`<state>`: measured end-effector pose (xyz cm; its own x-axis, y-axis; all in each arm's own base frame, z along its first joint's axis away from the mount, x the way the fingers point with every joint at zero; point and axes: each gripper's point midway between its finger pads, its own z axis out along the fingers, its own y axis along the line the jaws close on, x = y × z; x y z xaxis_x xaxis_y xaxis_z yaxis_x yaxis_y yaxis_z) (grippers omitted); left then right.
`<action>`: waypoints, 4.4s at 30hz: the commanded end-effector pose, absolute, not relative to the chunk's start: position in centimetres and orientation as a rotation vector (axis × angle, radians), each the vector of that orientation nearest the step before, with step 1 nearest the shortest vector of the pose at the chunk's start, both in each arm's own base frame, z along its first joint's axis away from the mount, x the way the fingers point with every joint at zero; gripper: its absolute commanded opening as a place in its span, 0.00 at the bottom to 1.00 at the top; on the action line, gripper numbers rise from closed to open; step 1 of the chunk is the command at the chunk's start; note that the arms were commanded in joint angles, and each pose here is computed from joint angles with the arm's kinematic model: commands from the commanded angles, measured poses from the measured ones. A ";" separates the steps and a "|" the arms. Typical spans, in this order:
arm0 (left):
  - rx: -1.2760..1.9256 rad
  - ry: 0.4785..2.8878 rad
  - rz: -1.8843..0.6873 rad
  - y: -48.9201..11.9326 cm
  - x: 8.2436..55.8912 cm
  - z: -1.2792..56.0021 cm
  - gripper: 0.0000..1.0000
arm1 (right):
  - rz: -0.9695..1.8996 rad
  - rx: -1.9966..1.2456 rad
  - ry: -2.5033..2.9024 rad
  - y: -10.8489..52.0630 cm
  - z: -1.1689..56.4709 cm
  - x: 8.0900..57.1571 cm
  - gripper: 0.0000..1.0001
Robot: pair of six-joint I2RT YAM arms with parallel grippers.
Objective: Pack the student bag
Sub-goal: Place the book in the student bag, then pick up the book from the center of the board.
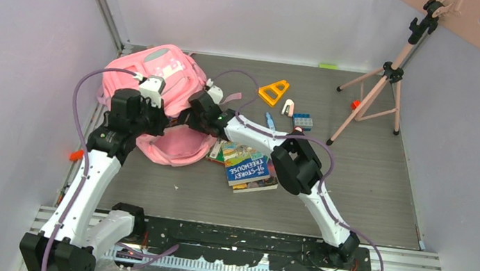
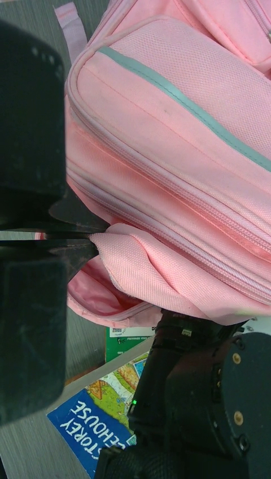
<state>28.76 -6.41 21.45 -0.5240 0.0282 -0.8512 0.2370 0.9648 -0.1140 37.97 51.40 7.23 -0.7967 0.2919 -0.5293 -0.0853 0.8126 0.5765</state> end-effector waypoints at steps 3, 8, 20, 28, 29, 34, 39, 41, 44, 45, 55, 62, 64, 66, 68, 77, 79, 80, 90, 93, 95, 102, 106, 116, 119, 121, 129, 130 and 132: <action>0.198 1.992 -0.305 -7.3 29.8 24.7 0.00 | 0.800 0.187 2.207 52.2 7.3 42.9 0.70; 0.196 2.001 -0.298 -7.2 29.9 24.6 0.00 | 0.948 0.163 2.123 55.1 8.2 44.7 0.65; 0.193 2.004 -0.303 -7.2 29.9 24.5 0.00 | 1.060 0.055 2.037 57.1 10.4 44.9 0.67; 0.187 1.995 -0.287 -7.0 29.8 24.7 0.00 | 1.049 -0.159 2.033 53.9 14.1 40.8 0.81; 0.185 1.993 -0.283 -6.9 29.7 24.7 0.00 | 1.074 -0.198 2.044 53.2 15.0 39.2 0.81; 0.173 1.994 -0.262 -6.5 29.8 24.7 0.00 | 1.085 -0.337 2.085 49.7 17.9 34.6 0.82; 0.170 1.997 -0.258 -6.5 29.8 24.7 0.00 | 1.019 -0.366 2.158 43.6 22.0 30.2 0.83; 0.171 1.999 -0.266 -6.6 29.8 24.6 0.00 | 0.960 -0.315 2.215 40.4 22.4 29.3 0.85; 0.169 2.000 -0.273 -6.7 29.9 24.6 0.00 | 0.906 -0.175 2.299 34.6 22.7 29.3 0.84; 0.170 2.002 -0.276 -6.7 29.9 24.6 0.00 | 0.888 -0.140 2.359 33.1 21.2 28.7 0.83; 0.171 2.005 -0.257 -6.5 29.9 24.5 0.00 | 0.683 0.138 2.540 20.0 16.5 26.2 0.89; 0.173 2.004 -0.258 -6.5 29.9 24.5 0.00 | 0.897 0.233 2.577 21.5 14.4 24.3 0.82; 0.173 2.004 -0.260 -6.5 29.8 24.5 0.00 | 0.966 0.254 2.564 22.2 14.3 24.2 0.81; 0.173 2.001 -0.259 -6.5 29.8 24.6 0.00 | 1.013 0.270 2.561 22.7 13.9 24.2 0.80; 0.172 1.998 -0.257 -6.5 29.8 24.7 0.00 | 1.056 0.284 2.563 23.3 13.6 24.2 0.80; 0.173 2.000 -0.255 -6.4 29.8 24.6 0.00 | 1.092 0.309 2.584 24.2 11.2 25.0 0.79; 0.174 2.003 -0.256 -6.5 29.8 24.5 0.00 | 1.106 0.319 2.593 24.4 10.8 25.0 0.78; 0.173 2.005 -0.255 -6.4 29.8 24.4 0.00 | 1.128 0.316 2.583 24.7 10.9 25.1 0.78; 0.174 2.016 -0.254 -6.4 30.0 24.1 0.00 | 1.111 0.367 2.636 24.5 8.7 24.6 0.74; 0.175 2.020 -0.256 -6.5 30.0 24.0 0.00 | 1.134 0.364 2.630 24.8 8.8 24.6 0.74; 0.174 2.020 -0.256 -6.5 30.0 24.0 0.00 | 1.156 0.362 2.629 25.1 8.8 24.6 0.74; 0.176 2.021 -0.260 -6.6 30.0 24.0 0.00 | 1.161 0.364 2.659 25.8 8.1 23.8 0.74; 0.179 2.023 -0.268 -6.7 30.0 23.9 0.00 | 1.171 0.388 2.670 26.2 7.4 23.6 0.72; 0.180 2.022 -0.274 -6.8 30.0 24.0 0.00 | 1.090 0.424 2.723 26.1 5.4 23.2 0.46; 0.181 2.023 -0.276 -6.8 30.0 23.9 0.00 | 1.073 0.441 2.725 25.8 5.4 23.2 0.28; 0.181 2.022 -0.277 -6.8 30.0 23.9 0.00 | 1.055 0.448 2.719 25.6 5.6 23.2 0.22; 0.182 2.015 -0.272 -6.7 29.9 24.2 0.00 | 0.880 0.468 2.678 23.0 7.6 23.2 0.15; 0.181 2.012 -0.272 -6.7 29.9 24.2 0.00 | 0.860 0.457 2.669 22.7 7.8 23.3 0.14; 0.181 2.009 -0.271 -6.7 29.9 24.3 0.00 | 0.807 0.445 2.642 21.9 8.7 23.5 0.13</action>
<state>29.10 -5.86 20.84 -0.5397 0.0337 -0.8412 0.2091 0.9732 -0.0952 22.69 25.32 8.48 -0.9382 0.3216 -0.1277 0.1433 0.6969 0.7027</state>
